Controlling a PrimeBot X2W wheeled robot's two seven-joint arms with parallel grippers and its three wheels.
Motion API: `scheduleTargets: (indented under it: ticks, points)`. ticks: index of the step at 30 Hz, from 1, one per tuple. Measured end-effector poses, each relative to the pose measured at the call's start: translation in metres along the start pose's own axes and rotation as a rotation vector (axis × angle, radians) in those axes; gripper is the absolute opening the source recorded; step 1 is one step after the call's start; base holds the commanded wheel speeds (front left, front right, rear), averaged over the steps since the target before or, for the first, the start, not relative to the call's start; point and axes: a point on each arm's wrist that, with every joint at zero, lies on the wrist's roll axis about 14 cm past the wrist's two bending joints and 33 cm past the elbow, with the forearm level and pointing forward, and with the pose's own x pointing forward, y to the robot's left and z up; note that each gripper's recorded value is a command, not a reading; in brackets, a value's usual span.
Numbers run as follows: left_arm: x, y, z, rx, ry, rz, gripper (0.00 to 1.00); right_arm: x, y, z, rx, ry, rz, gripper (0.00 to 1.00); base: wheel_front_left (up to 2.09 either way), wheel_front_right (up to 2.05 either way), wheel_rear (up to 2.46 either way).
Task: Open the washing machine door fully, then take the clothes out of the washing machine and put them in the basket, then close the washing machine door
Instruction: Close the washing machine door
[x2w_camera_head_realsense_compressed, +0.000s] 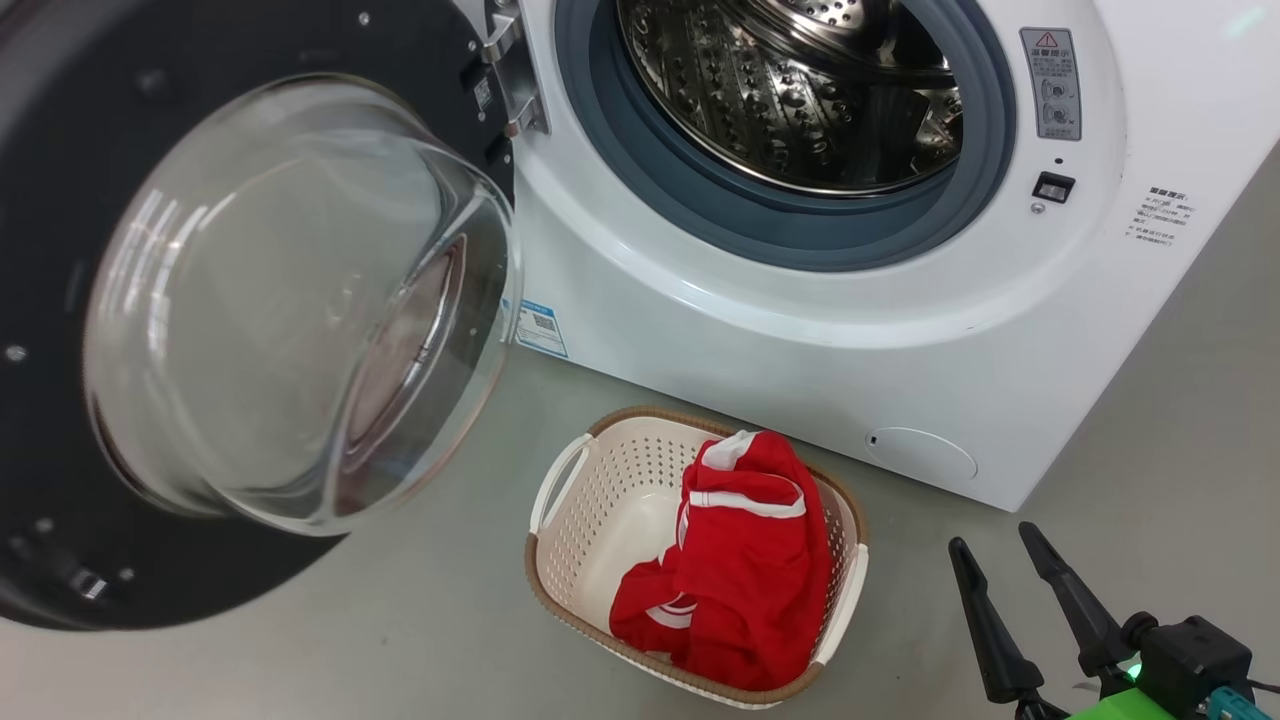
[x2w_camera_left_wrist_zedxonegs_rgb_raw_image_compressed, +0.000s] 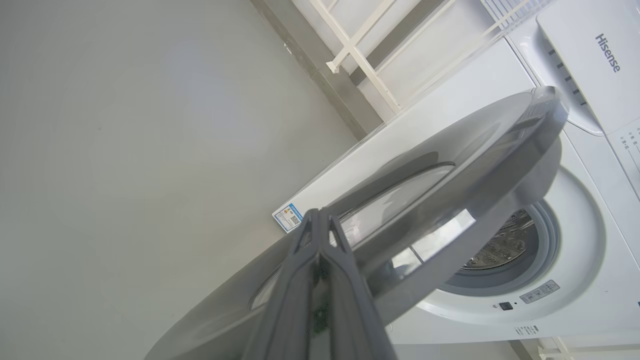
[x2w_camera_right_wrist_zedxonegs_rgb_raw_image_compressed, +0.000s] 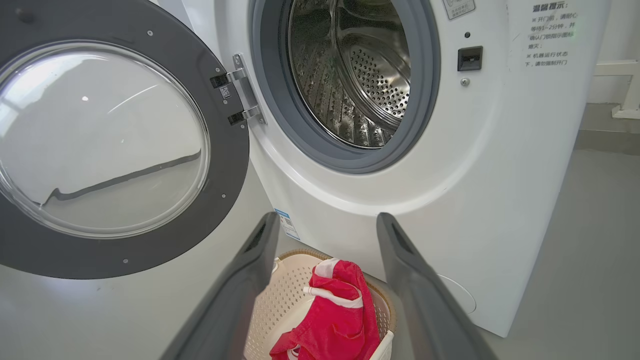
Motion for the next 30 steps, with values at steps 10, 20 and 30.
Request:
scheduleTargets:
  ticks: [10, 20, 30]
  points:
    - [-0.001, -0.036, -0.050, 0.075, 0.157, -0.146, 0.00, 0.000, 0.000, 0.005, -0.004, -0.014, -0.003, 1.00, 0.00, 0.00, 0.00]
    - [-0.004, -0.078, -0.084, 0.183, 0.259, -0.279, 0.00, -0.003, -0.003, 0.009, -0.009, -0.025, -0.016, 1.00, 0.00, 0.00, 0.00]
    - [-0.004, -0.112, -0.118, 0.256, 0.341, -0.389, 0.00, -0.008, -0.008, 0.013, -0.014, -0.038, -0.038, 1.00, 0.00, 0.00, 0.00]
